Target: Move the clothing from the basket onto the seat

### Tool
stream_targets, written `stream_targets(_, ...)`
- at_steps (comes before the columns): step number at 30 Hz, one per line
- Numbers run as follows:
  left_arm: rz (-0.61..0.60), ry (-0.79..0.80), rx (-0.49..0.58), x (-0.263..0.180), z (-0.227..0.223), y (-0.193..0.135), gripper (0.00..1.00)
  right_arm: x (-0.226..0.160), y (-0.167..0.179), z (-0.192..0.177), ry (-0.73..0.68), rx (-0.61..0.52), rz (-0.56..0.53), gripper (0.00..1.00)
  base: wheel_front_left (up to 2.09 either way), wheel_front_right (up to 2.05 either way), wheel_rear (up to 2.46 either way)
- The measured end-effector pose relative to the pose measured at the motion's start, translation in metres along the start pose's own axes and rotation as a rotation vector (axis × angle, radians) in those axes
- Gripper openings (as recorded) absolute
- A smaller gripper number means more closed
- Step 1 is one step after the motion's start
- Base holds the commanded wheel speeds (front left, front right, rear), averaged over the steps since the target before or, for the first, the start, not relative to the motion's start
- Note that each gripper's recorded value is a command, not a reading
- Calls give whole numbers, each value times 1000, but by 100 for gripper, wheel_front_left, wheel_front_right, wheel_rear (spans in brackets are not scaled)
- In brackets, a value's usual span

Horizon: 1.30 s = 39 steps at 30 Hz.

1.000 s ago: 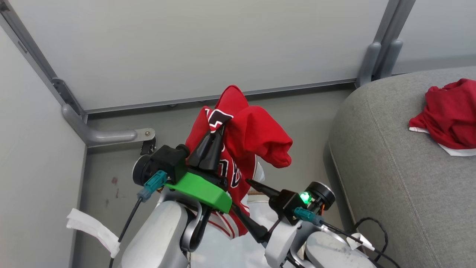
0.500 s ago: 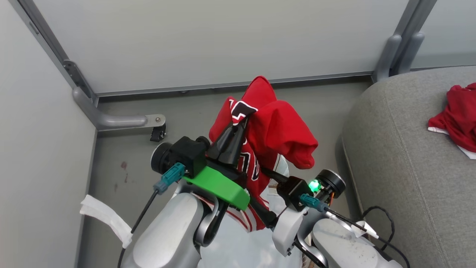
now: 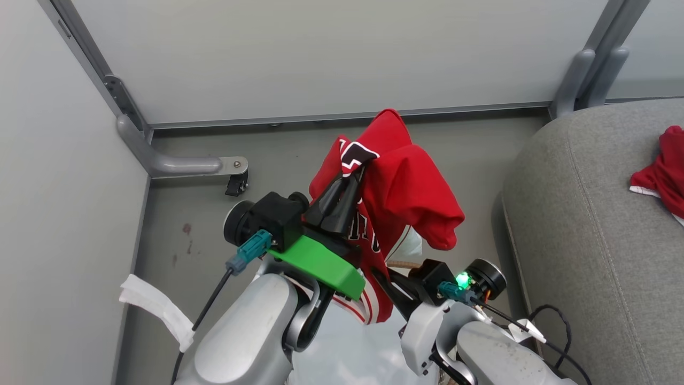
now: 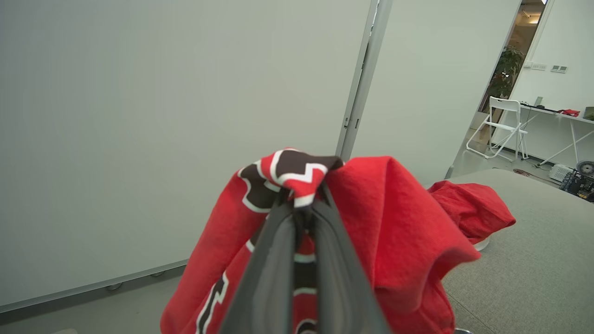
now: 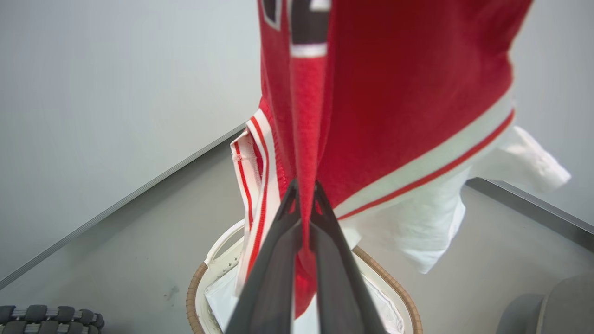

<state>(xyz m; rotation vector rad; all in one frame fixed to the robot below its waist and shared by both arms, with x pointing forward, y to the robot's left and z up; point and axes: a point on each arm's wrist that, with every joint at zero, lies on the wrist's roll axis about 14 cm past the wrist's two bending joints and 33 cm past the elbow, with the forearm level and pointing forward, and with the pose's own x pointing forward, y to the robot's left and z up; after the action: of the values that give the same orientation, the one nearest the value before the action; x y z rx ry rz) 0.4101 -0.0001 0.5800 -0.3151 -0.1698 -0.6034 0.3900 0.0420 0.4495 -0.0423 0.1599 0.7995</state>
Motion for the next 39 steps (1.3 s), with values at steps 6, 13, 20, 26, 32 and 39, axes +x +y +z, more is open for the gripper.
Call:
stream_targets(6,13,1,1,3,-2,5,0,-10,-11,-12,23,34,-51,0,0,0,0)
stream_targets(13,51,44,-29,2,-20,14,100,-17,-32,20,-98,51,-128,0,0,0,0)
stream_targets(20,80,83,2,4,-36,28,100,-44,-63,67,-278,59,-255,0,0,0,0)
stream_targets(26,75,130,-1,5,-57,30,100,-81,-90,90,-371,45,-384,0,0,0,0)
stream_targets(32,12,173,-8,13,-78,13,100,-126,-120,102,-429,32,-531,0,0,0,0)
stream_targets(39,-105,216,-36,28,-102,-24,100,-183,-146,109,-463,-6,-705,0,0,0,0)
